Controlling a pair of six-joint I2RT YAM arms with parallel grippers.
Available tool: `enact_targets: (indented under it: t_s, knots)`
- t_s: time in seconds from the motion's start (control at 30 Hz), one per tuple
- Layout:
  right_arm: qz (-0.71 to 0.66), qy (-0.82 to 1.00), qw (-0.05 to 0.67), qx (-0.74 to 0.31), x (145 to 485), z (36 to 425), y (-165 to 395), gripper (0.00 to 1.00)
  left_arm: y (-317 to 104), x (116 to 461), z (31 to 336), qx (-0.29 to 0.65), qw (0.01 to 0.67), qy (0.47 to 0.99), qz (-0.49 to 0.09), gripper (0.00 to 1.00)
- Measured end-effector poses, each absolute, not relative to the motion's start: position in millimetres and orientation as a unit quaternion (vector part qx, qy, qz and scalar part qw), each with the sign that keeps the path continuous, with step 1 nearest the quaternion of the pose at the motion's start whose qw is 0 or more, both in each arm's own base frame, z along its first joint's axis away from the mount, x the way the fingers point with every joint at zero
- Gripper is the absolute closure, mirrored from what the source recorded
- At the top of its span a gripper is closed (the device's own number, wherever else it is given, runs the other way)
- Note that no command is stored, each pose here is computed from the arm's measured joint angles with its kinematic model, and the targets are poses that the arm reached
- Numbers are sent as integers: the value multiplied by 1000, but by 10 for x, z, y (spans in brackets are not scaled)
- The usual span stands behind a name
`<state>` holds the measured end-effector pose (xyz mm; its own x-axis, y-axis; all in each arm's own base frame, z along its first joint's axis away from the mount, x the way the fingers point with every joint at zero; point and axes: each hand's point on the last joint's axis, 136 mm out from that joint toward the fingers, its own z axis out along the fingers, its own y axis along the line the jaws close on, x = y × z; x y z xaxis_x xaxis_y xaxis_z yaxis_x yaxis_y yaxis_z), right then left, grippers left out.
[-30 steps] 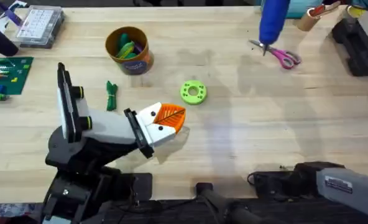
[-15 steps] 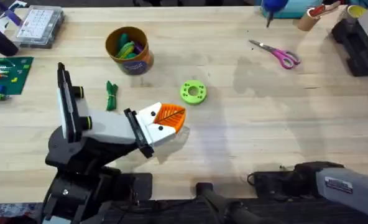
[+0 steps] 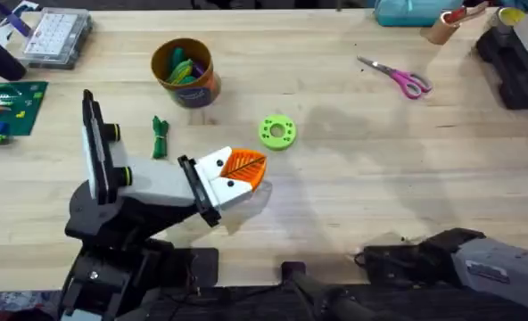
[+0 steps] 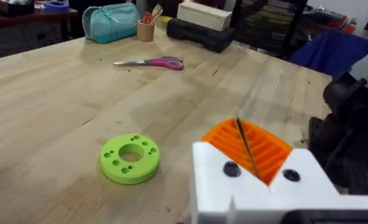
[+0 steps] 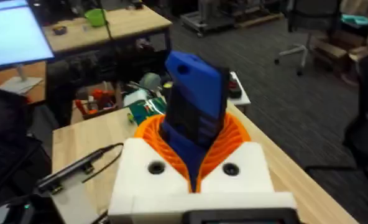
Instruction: Pick up the gripper from the table and insert it into the empty holder that is missing its gripper. Then pick up a screw, insert it into the mounting hole, and use the screwdriver to tighten it. Finally, clean up the table by picking up the vegetable and placing it into the bucket.
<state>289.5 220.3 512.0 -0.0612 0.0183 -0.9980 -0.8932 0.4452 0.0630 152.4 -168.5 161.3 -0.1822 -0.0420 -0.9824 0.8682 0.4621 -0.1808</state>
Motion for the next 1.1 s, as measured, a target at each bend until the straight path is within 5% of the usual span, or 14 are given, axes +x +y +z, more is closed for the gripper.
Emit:
enact_targets:
  t_s: [0.4, 1.1]
  knots:
    - [437, 513, 610, -416, 2350, 5483, 2885, 974, -1685, 1522, 1613, 318, 555, 650, -410, 983]
    - [467, 468, 564, -494, 2096, 4972, 3202, 974, -1685, 1522, 1613, 318, 555, 650, -410, 983]
